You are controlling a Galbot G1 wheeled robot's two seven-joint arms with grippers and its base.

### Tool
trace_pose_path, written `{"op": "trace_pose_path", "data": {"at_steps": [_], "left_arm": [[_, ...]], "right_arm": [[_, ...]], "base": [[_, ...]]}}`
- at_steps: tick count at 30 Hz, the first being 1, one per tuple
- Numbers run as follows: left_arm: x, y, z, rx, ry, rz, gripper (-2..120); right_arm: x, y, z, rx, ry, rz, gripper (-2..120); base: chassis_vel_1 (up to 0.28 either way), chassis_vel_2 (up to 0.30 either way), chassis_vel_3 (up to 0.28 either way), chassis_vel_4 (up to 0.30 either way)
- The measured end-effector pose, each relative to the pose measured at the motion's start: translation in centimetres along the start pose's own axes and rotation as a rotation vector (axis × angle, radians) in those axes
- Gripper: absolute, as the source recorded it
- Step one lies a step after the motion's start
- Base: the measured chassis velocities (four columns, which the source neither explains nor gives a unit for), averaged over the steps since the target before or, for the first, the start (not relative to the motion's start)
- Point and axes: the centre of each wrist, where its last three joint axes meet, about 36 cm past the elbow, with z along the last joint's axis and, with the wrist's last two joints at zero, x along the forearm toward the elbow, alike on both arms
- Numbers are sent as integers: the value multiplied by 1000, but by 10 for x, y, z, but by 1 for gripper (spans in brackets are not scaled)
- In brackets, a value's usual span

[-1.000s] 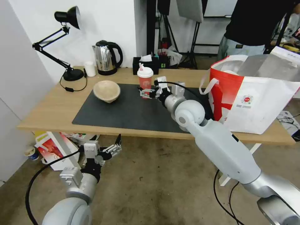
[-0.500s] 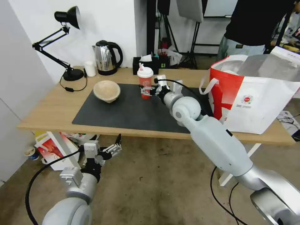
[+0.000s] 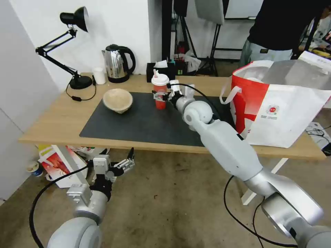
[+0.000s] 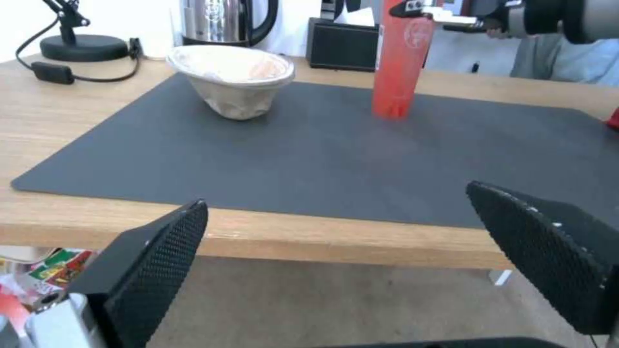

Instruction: Pick up the trash from the table and place it into the takeout bag.

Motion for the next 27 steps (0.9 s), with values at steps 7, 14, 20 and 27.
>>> {"op": "trace_pose_path", "data": {"at_steps": [7, 14, 20, 27], "left_arm": [[-1, 0, 0, -1, 0, 1, 100], [-1, 1, 1, -1, -1, 3, 100], [-1, 1, 1, -1, -2, 4, 100], [-2, 2, 3, -2, -5, 4, 100]], "right_arm": [[-14, -1, 0, -4, 6, 9, 100], [-26, -6, 0, -8, 6, 14, 100], [-33, -9, 1, -16, 6, 0, 98], [-35, -9, 5, -25, 4, -21, 84]], "base": [[0, 0, 0, 0], [0, 0, 0, 0], [0, 0, 0, 0], [0, 0, 0, 0]]}}
